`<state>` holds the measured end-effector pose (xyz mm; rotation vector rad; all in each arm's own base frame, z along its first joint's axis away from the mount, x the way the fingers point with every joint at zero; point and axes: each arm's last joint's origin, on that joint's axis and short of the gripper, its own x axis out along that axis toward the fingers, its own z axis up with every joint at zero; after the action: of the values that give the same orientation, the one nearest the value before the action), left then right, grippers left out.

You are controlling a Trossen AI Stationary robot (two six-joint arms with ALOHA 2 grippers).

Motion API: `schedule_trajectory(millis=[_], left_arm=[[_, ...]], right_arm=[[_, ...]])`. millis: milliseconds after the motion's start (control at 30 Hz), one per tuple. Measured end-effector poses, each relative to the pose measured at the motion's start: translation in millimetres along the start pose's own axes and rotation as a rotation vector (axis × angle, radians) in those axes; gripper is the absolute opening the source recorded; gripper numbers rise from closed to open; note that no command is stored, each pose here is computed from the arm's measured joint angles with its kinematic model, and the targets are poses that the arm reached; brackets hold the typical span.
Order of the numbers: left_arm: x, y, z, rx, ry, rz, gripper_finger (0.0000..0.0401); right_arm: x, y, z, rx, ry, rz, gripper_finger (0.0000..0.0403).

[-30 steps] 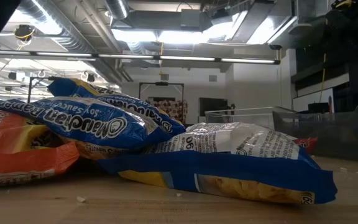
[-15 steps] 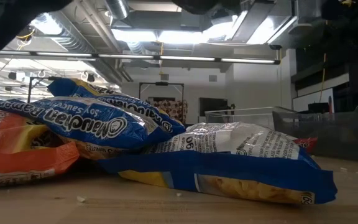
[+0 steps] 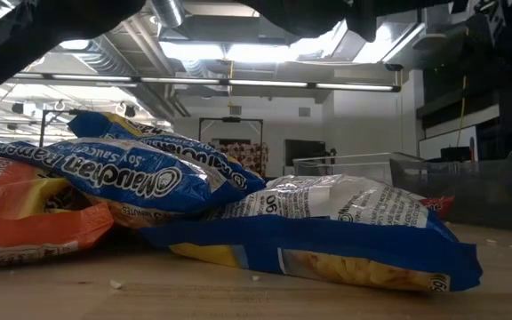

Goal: Sort Maruchan noodles
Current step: Put the orange bag into the bottom transparent bin

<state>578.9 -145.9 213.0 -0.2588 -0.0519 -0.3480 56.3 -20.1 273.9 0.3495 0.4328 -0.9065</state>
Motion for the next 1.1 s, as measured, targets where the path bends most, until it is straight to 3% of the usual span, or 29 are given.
schedule_trajectory(millis=[233, 733, 1000, 1100], left_arm=[[0, -4, -1, 0.0, -0.015, 0.034, 0.0006], [0, -2, 0, -0.031, 0.0, -0.04, 0.0082], [-2, 7, 4, -0.084, 0.035, -0.146, 0.0086], [-6, 14, 18, -0.131, 0.096, -0.261, 0.0086]], right_arm=[[0, 0, 0, 0.0, 0.0, 0.0, 0.0351], [0, 0, 0, 0.001, 0.0, 0.0, 0.0351], [0, 0, 0, 0.001, 0.002, 0.003, 0.0351], [0, 0, 0, 0.001, 0.006, 0.009, 0.0351]])
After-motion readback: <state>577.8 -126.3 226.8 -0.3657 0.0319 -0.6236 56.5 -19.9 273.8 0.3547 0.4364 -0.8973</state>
